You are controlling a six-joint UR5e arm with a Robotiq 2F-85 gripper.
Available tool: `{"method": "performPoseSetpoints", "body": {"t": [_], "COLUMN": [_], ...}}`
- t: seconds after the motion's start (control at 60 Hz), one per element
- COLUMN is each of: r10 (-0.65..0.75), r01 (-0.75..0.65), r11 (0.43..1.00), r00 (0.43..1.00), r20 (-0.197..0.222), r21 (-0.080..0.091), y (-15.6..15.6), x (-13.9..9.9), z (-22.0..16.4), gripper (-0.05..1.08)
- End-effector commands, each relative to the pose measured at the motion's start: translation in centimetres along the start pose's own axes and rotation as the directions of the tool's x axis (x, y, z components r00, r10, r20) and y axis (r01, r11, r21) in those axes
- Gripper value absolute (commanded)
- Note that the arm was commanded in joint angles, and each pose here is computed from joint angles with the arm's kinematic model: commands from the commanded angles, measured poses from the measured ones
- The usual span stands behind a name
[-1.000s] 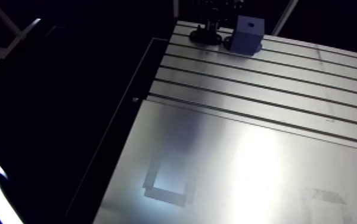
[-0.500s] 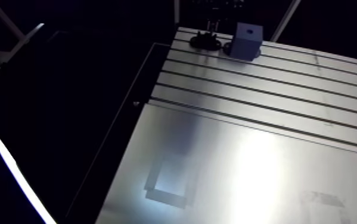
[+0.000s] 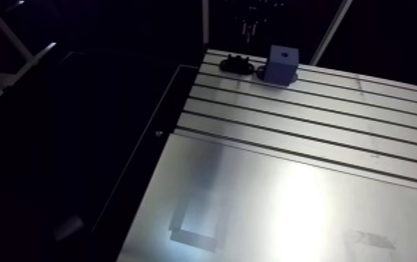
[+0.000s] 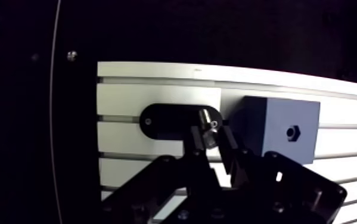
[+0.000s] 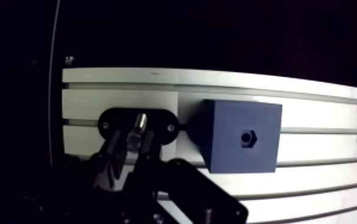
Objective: Pick up the M10 bolt and insert it into the hex recess until seated.
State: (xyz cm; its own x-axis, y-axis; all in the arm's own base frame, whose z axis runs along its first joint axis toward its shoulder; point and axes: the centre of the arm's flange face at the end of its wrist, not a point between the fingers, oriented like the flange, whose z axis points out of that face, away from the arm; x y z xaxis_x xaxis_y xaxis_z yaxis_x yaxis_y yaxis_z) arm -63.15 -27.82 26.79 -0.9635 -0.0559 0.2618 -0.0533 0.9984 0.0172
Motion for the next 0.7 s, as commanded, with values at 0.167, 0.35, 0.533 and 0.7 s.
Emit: {"method": "performPoseSetpoints", "body": {"t": [0.167, 0.35, 0.533, 0.7], "r10": [-0.111, -0.177, -0.308, -0.434], "r01": [0.113, 0.18, 0.308, 0.426], "r11": [0.993, 0.984, 0.951, 0.9], "r00": [0.988, 0.964, 0.926, 0.863], "r20": [0.111, 0.199, 0.219, 0.258], "r21": [-0.014, 0.004, 0.037, 0.089], "y": [4.3, 6.2, 7.6, 9.1], "x": [1.0, 2.1, 3.6, 4.6], "z": [-6.0, -8.2, -10.2, -9.6], "gripper": [0.92, 0.92, 0.92, 0.92]}}
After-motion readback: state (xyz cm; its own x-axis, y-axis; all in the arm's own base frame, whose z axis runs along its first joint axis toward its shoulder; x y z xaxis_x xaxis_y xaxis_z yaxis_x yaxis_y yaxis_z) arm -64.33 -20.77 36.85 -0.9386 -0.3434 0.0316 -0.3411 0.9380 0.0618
